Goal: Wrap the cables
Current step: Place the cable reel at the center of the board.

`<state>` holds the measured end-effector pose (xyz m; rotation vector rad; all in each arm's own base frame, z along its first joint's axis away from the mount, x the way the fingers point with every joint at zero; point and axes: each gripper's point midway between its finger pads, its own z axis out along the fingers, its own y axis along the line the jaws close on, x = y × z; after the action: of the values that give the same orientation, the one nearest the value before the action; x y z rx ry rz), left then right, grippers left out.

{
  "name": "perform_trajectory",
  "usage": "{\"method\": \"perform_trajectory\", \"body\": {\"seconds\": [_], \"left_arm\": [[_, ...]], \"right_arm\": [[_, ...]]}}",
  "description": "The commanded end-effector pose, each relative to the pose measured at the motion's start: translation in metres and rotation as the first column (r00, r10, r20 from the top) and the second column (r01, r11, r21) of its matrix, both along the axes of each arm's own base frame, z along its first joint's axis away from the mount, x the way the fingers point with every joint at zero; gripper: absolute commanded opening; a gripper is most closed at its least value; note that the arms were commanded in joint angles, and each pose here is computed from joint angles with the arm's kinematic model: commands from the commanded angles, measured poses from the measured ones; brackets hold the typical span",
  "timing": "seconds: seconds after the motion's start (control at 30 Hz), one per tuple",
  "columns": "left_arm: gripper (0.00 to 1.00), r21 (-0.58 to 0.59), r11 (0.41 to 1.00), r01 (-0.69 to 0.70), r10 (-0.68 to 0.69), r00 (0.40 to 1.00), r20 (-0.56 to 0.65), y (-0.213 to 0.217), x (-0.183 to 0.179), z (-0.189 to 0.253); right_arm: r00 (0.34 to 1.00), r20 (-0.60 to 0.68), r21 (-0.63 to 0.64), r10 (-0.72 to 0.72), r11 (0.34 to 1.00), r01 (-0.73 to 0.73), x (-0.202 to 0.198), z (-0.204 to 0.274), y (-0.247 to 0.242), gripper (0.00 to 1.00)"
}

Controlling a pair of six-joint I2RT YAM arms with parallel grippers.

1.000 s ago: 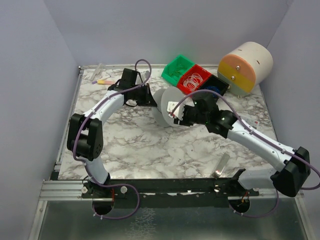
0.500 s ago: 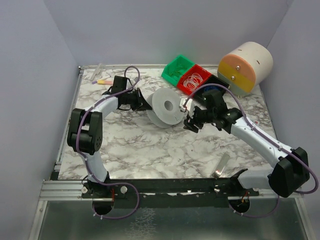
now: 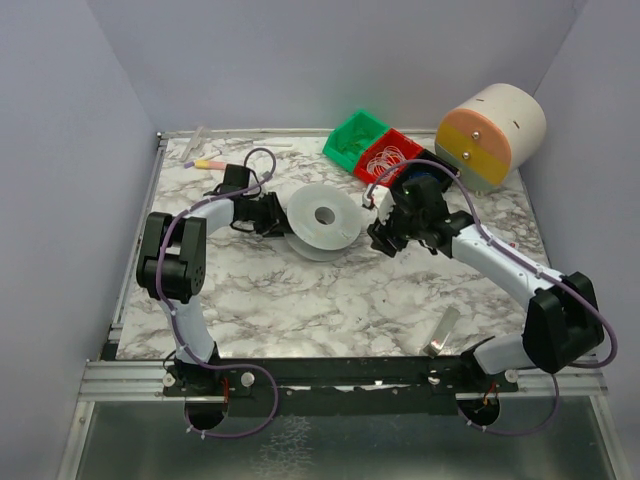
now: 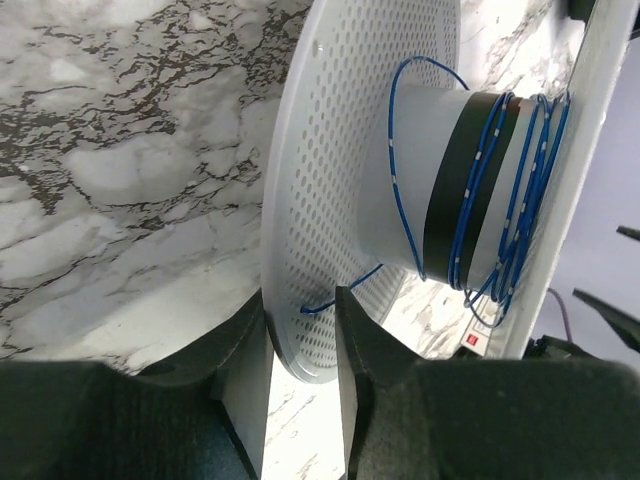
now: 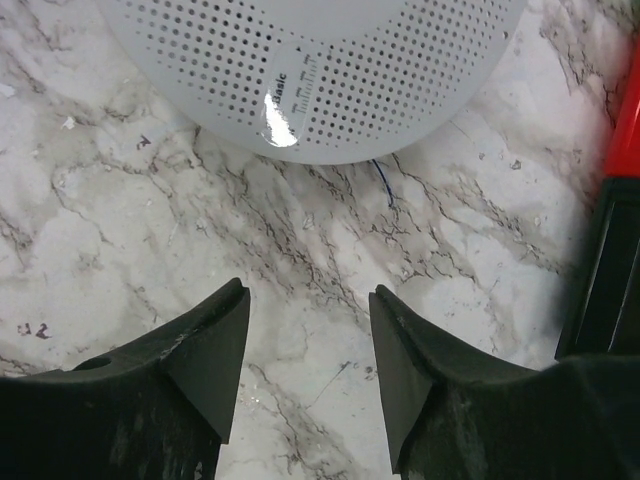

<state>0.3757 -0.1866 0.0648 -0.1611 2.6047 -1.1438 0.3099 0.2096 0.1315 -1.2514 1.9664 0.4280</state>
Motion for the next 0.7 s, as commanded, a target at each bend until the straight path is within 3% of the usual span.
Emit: {"method": "perform_trajectory", "body": {"seconds": [0.0, 0.13, 0.27, 0.67], "left_arm": [[0.33, 0.045, 0.999, 0.018, -0.018, 1.000, -0.002, 0.010, -0.006, -0.015], [0.37, 0.068, 0.997, 0.032, -0.031, 0.999, -0.012, 0.013, -0.012, -0.022], [0.42, 0.093, 0.995, 0.040, -0.038, 0.999, -0.022, 0.017, -0.018, -0.029], [0.46, 0.139, 0.989, 0.042, -0.039, 0.999, -0.021, 0.033, -0.022, -0.028]], "right_arm": [[0.995, -0.004, -0.054, -0.097, 0.994, 0.097, 0.015, -0.022, -0.012, 0.56], [0.985, 0.010, -0.101, -0.170, 0.980, 0.170, 0.033, -0.034, -0.019, 0.53], [0.973, -0.027, -0.089, -0.230, 0.970, 0.227, 0.051, -0.038, -0.019, 0.41], [0.951, -0.162, -0.042, -0.262, 0.965, 0.259, 0.068, -0.055, -0.004, 0.36]]}}
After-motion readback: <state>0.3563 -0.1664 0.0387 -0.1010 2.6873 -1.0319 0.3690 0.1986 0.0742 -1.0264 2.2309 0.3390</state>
